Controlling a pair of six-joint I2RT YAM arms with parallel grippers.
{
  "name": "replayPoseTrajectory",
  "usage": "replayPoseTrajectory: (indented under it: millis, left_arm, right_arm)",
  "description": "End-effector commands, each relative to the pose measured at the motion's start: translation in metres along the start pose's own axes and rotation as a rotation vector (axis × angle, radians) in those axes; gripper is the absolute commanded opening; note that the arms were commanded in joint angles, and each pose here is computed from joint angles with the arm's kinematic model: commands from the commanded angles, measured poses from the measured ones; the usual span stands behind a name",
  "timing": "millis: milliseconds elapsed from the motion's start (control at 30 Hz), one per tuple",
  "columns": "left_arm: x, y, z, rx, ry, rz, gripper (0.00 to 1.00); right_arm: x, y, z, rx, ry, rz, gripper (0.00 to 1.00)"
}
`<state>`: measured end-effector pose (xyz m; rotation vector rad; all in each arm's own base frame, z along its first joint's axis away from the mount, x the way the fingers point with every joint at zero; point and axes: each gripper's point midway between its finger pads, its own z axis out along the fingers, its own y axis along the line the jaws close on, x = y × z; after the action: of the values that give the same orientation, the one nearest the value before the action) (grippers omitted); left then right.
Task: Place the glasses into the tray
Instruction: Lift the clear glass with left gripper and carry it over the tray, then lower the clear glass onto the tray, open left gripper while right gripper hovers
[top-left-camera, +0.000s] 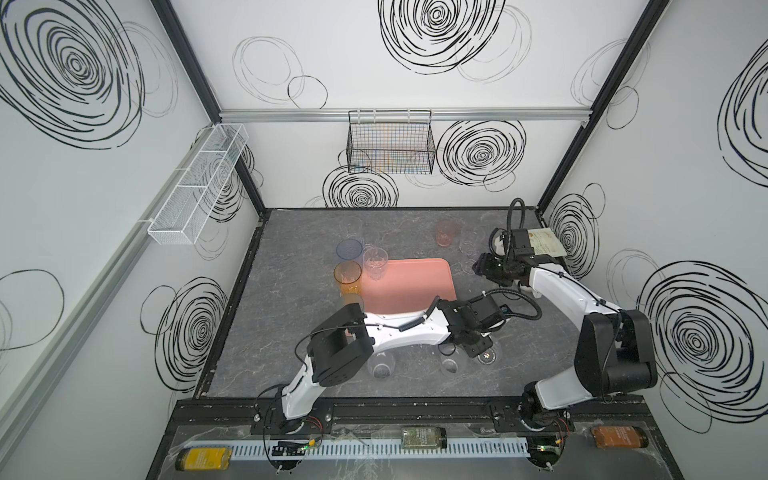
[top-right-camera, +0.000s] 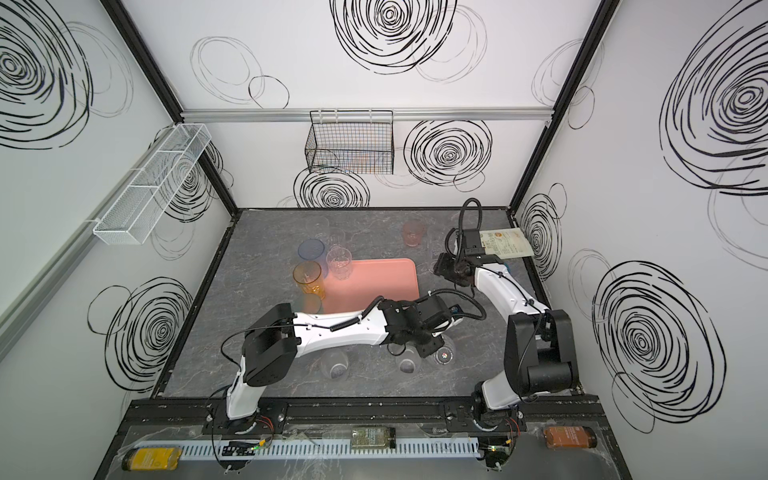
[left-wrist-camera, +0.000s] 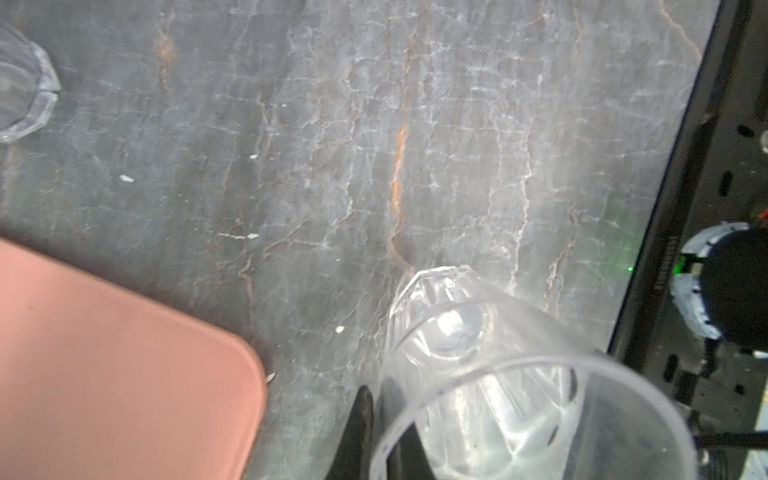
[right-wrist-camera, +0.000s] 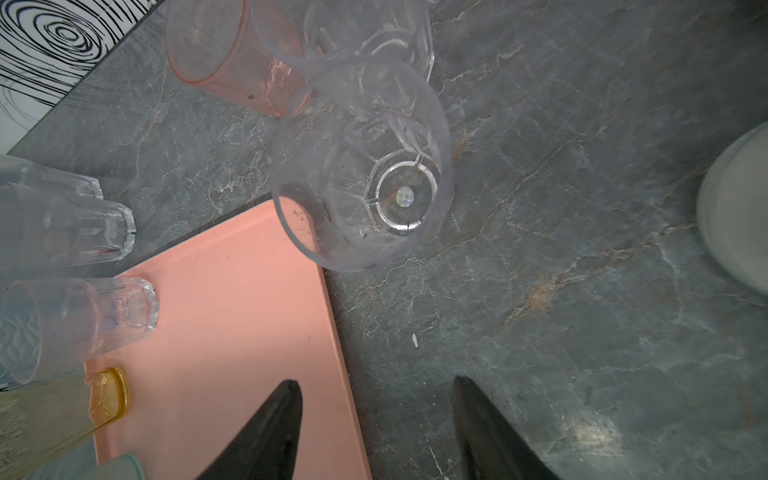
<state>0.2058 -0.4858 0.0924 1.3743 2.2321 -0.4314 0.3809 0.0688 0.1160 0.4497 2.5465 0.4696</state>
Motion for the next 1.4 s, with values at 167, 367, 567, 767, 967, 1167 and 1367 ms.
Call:
replayPoseTrajectory:
  millis: [167,367,567,767,967,1167,1367]
  left_arm:
    - [-0.05,0.038,-0.069,-0.055,-0.22,-0.053,0.0]
    - [-0.047,0.059,-0.096,-0.081,-0.245,-0.068,0.0]
    - [-0.019,0.099,-0.111,-0.143,-0.191,-0.083,0.0]
    - [0.033,0.16,-0.117,-0.228,-0.035,-0.12,0.0]
    - [0.09,0.239,-0.129,-0.338,0.087,-0.32,0.0]
    - [0.117,0.281,-0.138,-0.431,0.126,-0.426,0.0]
    - [0.126,0.291,-0.129,-0.443,0.166,-0.438,0.0]
  right_arm:
    - [-0.026,-0.001,-0.016,0.032,-0.089,0.0,0.82]
    - [-0.031,0.002,-0.016,0.029,-0.093,0.003,1.0]
    - [-0.03,0.014,-0.015,0.004,-0.079,-0.026,1.0]
    - [-0.019,0.035,-0.009,-0.005,-0.059,-0.097,1.0]
    - [-0.008,0.068,-0.005,-0.027,-0.046,-0.187,1.0]
    - [0.012,0.091,0.005,-0.062,-0.005,-0.246,1.0]
    - [0.044,0.118,0.011,-0.117,0.01,-0.371,1.0]
